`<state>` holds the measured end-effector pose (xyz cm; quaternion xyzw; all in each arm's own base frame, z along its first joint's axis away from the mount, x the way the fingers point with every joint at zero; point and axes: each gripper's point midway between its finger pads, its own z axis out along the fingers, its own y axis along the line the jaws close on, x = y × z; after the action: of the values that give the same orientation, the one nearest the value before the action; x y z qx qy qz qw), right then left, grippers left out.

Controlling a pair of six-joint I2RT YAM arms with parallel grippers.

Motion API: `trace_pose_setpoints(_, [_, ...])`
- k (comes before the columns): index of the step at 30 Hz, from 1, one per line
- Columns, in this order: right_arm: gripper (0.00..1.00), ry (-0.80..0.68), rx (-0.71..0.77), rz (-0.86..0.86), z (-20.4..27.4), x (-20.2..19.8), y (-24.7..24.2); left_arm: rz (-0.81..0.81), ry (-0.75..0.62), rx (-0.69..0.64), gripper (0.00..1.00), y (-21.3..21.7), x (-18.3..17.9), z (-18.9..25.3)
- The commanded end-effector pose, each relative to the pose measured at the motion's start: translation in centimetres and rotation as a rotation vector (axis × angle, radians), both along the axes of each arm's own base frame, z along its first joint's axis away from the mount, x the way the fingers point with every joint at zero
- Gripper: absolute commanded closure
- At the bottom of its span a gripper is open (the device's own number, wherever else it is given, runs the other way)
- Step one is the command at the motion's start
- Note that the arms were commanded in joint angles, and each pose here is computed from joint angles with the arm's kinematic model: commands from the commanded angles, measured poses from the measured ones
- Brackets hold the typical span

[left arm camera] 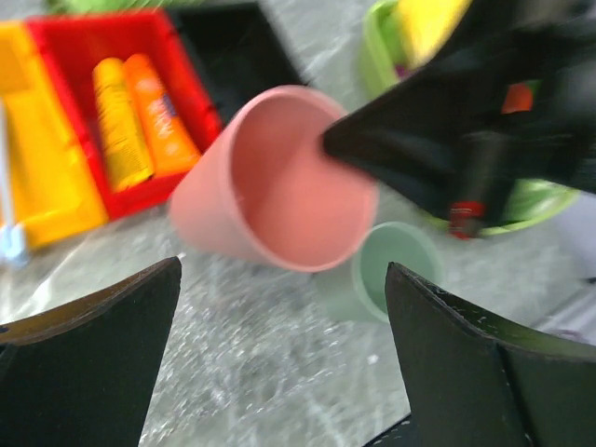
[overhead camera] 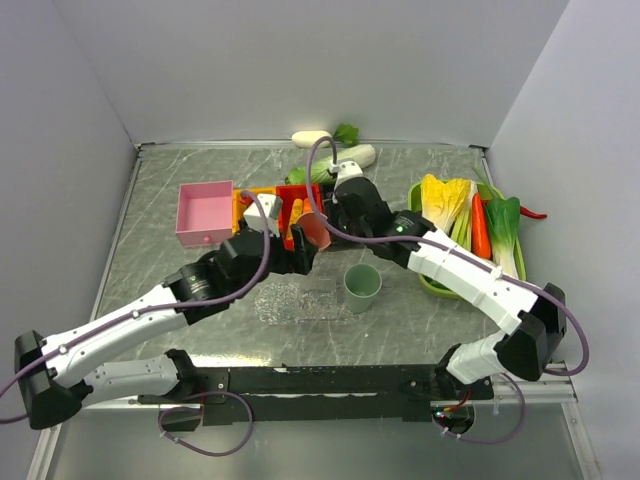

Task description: Prepare toiletry sets of a toothbrush and toothpaste on the tray

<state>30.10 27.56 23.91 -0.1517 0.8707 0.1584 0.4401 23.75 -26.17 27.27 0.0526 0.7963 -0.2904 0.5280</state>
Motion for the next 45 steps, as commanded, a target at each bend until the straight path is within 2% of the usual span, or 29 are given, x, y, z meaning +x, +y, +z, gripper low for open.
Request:
trace_pose_setpoints(1, [1.0, -0.107, 0.12, -0.044, 4.3, -0.6, -0.5, 0.173, -0.029, 0.0, 0.06, 1.3, 1.1, 2.4])
trace_pose_setpoints(5, [1.0, -0.115, 0.141, -0.048, 4.2, -1.2, -0.8, 0.234, 0.016, 0.104, 0.07, 1.7, 1.6, 0.5])
trace_pose_setpoints(12, [1.0, -0.104, 0.125, -0.085, 2.7, -2.0, -1.9, 0.235, -0.016, 0.06, 0.15, 0.9, 2.2, 1.7])
trace_pose_setpoints(25, [1.0, -0.127, 0.119, -0.091, 2.7, -2.5, -2.2, 0.225, 0.009, 0.116, 0.26, -0.9, 3.2, 0.6])
trace_pose_setpoints(30, [1.0, -0.126, 0.133, -0.084, 2.6, -2.9, -2.1, 0.211, 0.019, 0.12, 0.41, -1.7, 3.4, 0.6])
trace_pose_setpoints(31, [1.0, -0.125, 0.13, -0.086, 2.4, -2.8, -2.1, 0.204, 0.021, 0.121, 0.46, -1.8, 3.3, 0.6])
trace_pose_setpoints(32, [1.0, -0.127, 0.127, -0.085, 2.4, -2.8, -2.0, 0.204, 0.023, 0.123, 0.56, -1.8, 3.3, 0.5])
trace_pose_setpoints(35, [1.0, -0.117, 0.107, -0.093, 1.8, -2.7, -2.1, 0.193, 0.031, 0.124, 0.67, -2.2, 3.3, 0.4])
trace_pose_setpoints(45, [1.0, -0.129, 0.138, -0.082, 2.5, -3.1, -1.6, 0.165, 0.046, 0.125, 0.95, -2.9, 3.2, 0.5])
